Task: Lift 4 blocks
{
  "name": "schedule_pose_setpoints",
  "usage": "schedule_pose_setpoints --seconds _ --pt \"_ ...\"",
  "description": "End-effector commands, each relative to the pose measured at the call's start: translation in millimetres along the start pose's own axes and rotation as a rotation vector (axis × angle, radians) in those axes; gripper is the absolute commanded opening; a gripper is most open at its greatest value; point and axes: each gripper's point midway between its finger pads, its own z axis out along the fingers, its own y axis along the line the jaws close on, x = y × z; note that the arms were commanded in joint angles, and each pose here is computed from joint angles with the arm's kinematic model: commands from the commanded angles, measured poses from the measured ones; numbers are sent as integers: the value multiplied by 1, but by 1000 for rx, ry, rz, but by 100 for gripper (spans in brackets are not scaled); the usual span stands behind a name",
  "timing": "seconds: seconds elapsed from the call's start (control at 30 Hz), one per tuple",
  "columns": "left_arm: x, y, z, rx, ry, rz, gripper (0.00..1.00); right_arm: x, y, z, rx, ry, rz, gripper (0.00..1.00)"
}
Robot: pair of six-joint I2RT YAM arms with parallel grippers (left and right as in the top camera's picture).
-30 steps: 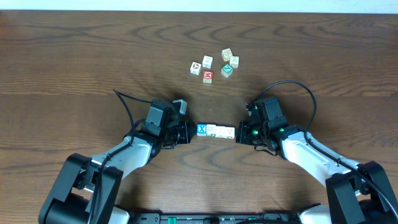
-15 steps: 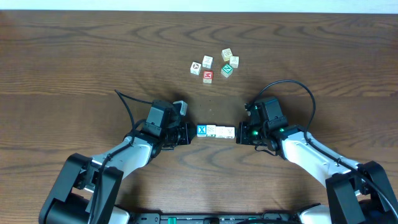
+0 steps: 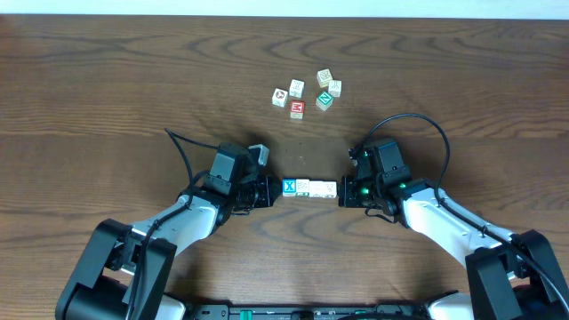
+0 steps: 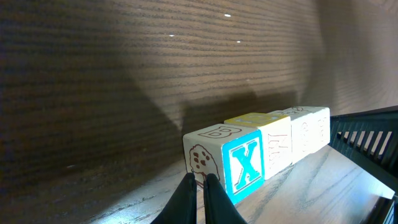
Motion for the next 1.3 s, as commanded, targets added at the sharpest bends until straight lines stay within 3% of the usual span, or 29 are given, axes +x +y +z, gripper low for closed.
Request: schedule_pose_setpoints --seconds 0.0,1.27 --pt "0 -9 2 29 17 12 8 7 3 3 -11 23 -43 1" --pt "2 -13 6 16 9 39 7 9 23 5 -92 31 -76 1"
